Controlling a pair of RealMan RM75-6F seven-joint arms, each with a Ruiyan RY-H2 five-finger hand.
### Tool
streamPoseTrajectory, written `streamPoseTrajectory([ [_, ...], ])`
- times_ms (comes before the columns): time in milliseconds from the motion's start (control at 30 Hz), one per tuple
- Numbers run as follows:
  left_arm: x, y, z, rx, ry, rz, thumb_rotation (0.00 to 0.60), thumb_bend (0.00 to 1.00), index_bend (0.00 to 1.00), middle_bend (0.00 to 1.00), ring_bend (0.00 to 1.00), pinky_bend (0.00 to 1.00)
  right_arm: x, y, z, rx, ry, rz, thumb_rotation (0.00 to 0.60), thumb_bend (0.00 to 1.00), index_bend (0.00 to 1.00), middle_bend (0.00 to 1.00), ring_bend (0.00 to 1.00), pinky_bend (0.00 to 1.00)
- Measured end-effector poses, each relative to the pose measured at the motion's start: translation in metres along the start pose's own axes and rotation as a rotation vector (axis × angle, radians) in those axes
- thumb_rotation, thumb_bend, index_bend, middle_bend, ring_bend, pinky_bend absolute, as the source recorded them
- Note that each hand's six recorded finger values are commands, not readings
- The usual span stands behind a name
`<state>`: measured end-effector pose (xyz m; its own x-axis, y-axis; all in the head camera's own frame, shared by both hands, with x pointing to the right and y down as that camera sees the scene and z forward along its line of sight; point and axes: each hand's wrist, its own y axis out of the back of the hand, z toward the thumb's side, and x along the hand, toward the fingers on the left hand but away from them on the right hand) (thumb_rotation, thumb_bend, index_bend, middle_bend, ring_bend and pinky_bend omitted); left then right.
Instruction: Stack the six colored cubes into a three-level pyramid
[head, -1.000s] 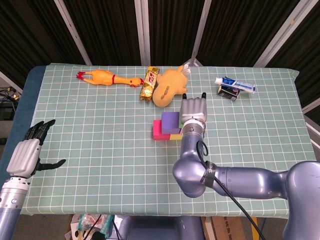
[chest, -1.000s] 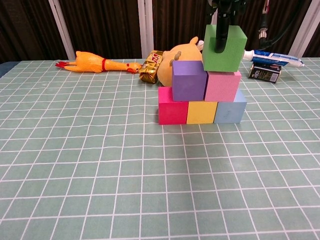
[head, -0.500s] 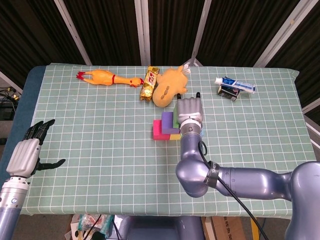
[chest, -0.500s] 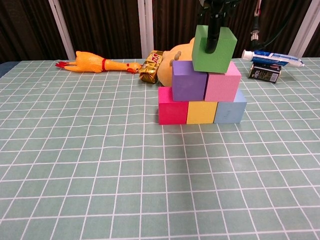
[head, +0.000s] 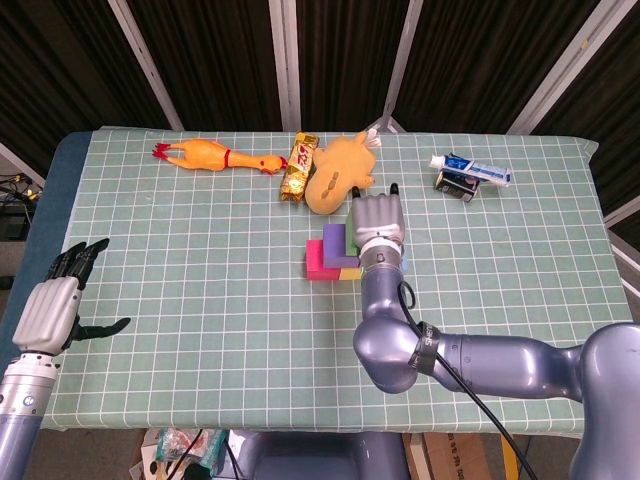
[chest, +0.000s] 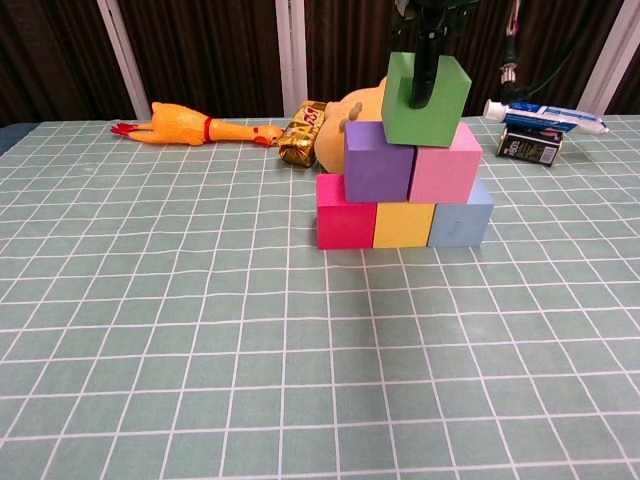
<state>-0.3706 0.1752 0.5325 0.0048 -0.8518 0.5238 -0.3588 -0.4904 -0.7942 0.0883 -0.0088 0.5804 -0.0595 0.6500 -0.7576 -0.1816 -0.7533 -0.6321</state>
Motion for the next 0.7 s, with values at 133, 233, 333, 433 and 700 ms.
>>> streamPoseTrajectory([
  [133, 0.0000, -0.0004, -0.0002, 0.001, 0.001, -0.001, 0.600, 0.13, 0.00, 0.09, 0.00, 0.01, -0.0002, 0.0000, -0.0005, 0.007, -0.001, 0.001, 0.600, 0.36, 0.00, 0.44, 0.30, 0.00],
  [233, 0.0000, -0.0009, -0.0001, 0.001, 0.001, -0.003, 0.600, 0.13, 0.00, 0.09, 0.00, 0.01, -0.0001, -0.0012, -0.0010, 0.010, -0.003, 0.007, 0.600, 0.36, 0.00, 0.44, 0.30, 0.00],
  [333, 0.0000, -0.0009, 0.0000, 0.002, 0.000, -0.002, 0.600, 0.13, 0.00, 0.09, 0.00, 0.01, 0.0000, -0.0016, -0.0013, 0.017, -0.004, 0.009, 0.600, 0.36, 0.00, 0.44, 0.30, 0.00],
  [433, 0.0000, -0.0004, 0.0000, 0.001, 0.000, 0.000, 0.600, 0.13, 0.00, 0.09, 0.00, 0.01, 0.0003, -0.0013, -0.0015, 0.018, -0.004, 0.010, 0.600, 0.36, 0.00, 0.44, 0.30, 0.00],
  [700, -0.0003, -0.0004, 0.0002, 0.001, 0.000, -0.001, 0.600, 0.13, 0.00, 0.09, 0.00, 0.01, 0.0011, -0.0020, -0.0010, 0.019, -0.002, 0.012, 0.600, 0.36, 0.00, 0.44, 0.30, 0.00],
])
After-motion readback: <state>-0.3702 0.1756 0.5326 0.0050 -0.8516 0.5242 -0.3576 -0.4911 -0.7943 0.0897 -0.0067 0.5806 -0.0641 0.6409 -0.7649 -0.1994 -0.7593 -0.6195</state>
